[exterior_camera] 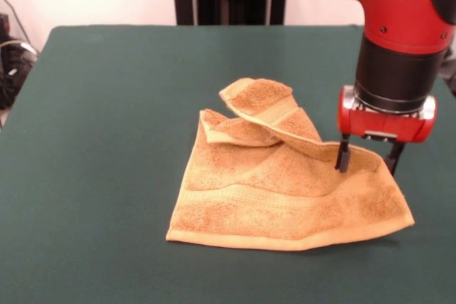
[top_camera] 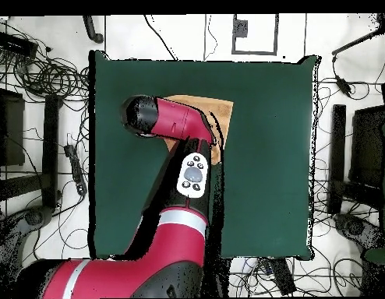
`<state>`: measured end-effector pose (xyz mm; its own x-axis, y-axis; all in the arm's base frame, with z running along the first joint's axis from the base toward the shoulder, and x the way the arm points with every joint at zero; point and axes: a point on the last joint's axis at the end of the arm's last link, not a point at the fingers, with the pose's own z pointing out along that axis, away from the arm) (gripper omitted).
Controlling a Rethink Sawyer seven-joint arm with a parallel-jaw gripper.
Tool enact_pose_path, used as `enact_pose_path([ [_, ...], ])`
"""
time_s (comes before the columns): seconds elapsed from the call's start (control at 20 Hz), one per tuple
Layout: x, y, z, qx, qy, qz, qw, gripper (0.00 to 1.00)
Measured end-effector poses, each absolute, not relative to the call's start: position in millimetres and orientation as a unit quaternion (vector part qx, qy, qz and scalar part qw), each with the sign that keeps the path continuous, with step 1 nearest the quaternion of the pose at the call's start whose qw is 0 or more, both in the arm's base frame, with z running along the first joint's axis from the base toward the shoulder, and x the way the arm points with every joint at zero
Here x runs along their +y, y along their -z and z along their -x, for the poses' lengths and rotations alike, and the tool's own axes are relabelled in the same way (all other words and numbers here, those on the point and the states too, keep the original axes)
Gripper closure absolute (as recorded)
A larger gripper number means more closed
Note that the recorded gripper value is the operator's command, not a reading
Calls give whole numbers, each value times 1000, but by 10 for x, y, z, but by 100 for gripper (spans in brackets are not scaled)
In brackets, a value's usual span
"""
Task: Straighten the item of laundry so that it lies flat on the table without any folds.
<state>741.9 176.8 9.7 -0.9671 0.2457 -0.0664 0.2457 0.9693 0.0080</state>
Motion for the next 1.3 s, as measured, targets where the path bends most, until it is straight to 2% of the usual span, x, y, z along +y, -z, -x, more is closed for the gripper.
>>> enact_pose_path([
  [0.55, 1754, -267, -7442, 990, -12, -136, 20, 0],
  [0.9, 1703, -770, -7404, 989, -26, -147, 16, 0],
  [1.3, 1469, -1335, -7383, 984, -37, -169, 34, 0],
])
